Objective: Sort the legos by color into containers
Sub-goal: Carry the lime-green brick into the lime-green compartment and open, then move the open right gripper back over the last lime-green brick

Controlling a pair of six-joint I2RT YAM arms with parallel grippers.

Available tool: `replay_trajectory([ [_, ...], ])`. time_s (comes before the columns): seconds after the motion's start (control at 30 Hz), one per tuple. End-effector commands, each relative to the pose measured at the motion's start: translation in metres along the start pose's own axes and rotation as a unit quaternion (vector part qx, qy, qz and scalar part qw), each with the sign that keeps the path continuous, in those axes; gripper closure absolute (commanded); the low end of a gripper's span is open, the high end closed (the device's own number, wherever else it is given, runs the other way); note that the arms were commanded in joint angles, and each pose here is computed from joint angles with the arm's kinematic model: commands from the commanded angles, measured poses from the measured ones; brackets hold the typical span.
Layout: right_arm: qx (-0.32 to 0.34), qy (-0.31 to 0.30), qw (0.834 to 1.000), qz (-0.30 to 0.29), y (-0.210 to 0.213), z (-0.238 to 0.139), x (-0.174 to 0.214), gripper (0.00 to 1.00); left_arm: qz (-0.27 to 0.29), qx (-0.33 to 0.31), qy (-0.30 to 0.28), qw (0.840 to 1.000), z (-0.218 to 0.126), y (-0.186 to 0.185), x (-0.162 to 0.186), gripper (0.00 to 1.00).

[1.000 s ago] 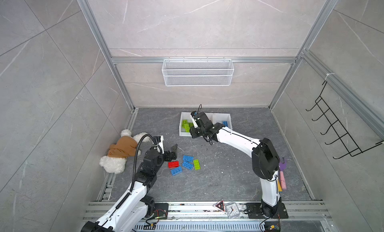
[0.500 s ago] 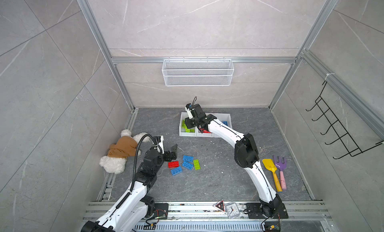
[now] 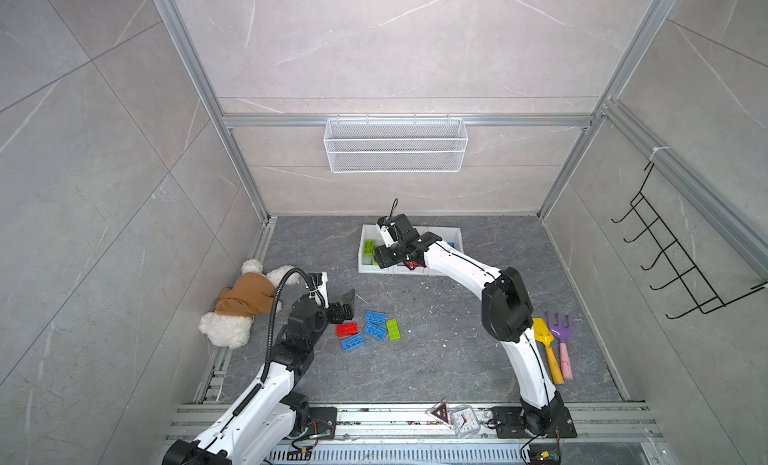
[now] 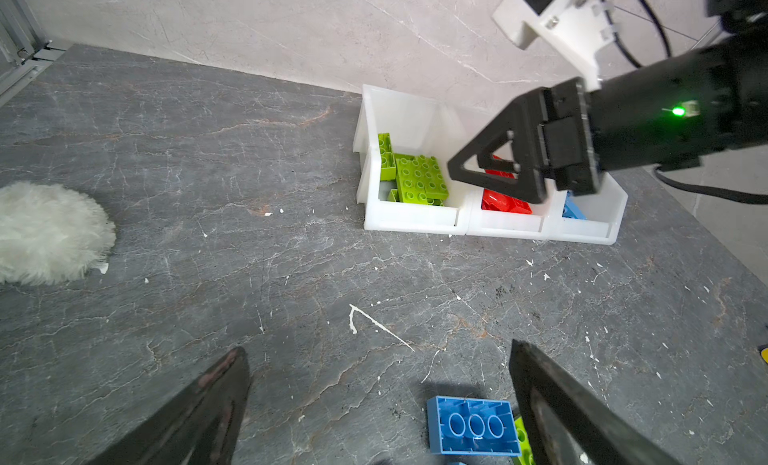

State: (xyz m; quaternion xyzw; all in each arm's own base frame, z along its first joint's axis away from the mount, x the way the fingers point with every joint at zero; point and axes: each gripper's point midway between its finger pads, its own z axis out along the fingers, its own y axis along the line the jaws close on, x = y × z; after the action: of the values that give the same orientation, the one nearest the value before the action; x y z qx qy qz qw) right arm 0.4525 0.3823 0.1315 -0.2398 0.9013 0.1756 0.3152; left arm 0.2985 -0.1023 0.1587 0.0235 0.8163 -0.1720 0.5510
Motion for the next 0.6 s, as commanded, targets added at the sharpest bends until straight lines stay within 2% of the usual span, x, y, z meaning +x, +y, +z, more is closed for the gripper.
replay_trajectory([
  [0.0,-0.028,-0.06,0.998,0.012,0.019,-0.059,-0.016,0.34,-0.005,0.0,-0.028,1.0,-0.002,-0.002,-0.017,0.0],
  [0.23,-0.012,-0.003,0.999,0.036,0.029,-0.093,0.09,0.33,-0.004,0.003,-0.026,1.0,-0.001,-0.003,-0.016,0.0],
  [0.37,-0.009,0.02,0.999,0.036,0.043,-0.103,0.131,0.34,-0.004,0.003,-0.026,1.0,-0.001,-0.003,-0.016,0.0],
  [0.57,-0.01,0.047,0.998,0.048,0.052,-0.101,0.169,0.36,-0.003,0.001,-0.026,1.0,-0.001,-0.002,-0.016,0.0],
])
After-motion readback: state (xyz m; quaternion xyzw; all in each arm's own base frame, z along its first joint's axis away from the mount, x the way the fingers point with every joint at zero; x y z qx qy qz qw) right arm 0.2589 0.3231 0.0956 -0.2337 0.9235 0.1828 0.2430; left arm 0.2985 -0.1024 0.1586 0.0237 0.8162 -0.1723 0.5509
